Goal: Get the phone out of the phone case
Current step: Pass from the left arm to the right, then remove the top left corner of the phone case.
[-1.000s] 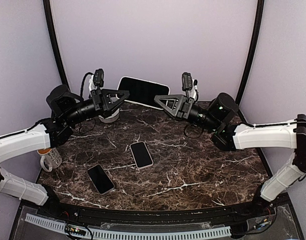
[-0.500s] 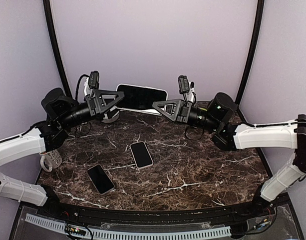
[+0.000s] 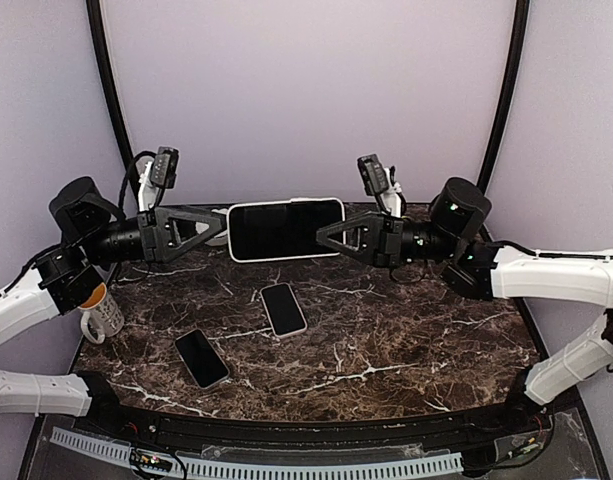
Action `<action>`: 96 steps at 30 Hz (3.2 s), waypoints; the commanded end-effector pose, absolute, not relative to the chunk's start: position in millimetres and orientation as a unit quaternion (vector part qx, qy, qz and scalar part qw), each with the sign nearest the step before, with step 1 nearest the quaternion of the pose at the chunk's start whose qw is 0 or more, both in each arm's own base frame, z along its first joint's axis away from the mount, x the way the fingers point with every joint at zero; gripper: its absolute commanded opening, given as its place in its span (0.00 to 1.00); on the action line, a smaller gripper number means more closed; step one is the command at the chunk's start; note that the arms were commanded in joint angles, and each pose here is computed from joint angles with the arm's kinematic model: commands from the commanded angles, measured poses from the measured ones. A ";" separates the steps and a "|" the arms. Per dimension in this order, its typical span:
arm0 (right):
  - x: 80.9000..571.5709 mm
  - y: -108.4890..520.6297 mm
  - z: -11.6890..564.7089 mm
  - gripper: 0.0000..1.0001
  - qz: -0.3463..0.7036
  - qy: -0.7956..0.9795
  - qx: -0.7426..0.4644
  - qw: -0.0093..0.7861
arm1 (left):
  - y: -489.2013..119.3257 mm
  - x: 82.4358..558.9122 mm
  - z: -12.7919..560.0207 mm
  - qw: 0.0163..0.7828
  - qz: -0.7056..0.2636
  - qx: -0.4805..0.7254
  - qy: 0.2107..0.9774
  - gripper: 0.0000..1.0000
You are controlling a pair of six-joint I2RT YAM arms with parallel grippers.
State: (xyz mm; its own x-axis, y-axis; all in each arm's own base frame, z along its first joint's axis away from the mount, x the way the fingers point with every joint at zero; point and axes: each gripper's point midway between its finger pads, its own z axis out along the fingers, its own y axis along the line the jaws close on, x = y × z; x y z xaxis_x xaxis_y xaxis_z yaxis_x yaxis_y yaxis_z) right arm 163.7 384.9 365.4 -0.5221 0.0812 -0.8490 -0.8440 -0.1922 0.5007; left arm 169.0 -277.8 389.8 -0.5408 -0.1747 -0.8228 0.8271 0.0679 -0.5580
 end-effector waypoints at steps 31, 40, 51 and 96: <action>121.7 356.0 365.5 0.00 0.621 0.447 -0.485 0.425 | -290.1 115.5 373.9 0.267 -0.647 0.452 0.553 0.56; 114.3 357.6 357.7 0.00 0.599 0.409 -0.526 0.445 | -292.2 119.3 369.4 0.276 -0.642 0.455 0.552 0.52; 117.6 365.6 355.1 0.00 0.618 0.409 -0.520 0.425 | -299.9 126.0 364.0 0.274 -0.643 0.454 0.552 0.47; 125.3 373.8 360.1 0.00 0.526 0.358 -0.568 0.521 | -304.7 110.9 339.3 0.233 -0.659 0.457 0.551 0.15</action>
State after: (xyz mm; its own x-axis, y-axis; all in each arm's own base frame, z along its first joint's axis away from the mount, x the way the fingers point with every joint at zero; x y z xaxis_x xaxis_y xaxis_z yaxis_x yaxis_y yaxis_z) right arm 129.6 374.6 316.9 -0.0097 0.0081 -0.9999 -0.9698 -0.2436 0.0075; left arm 122.7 -305.1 341.0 -0.4670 0.1771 -0.8663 0.8318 -0.2443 -0.4984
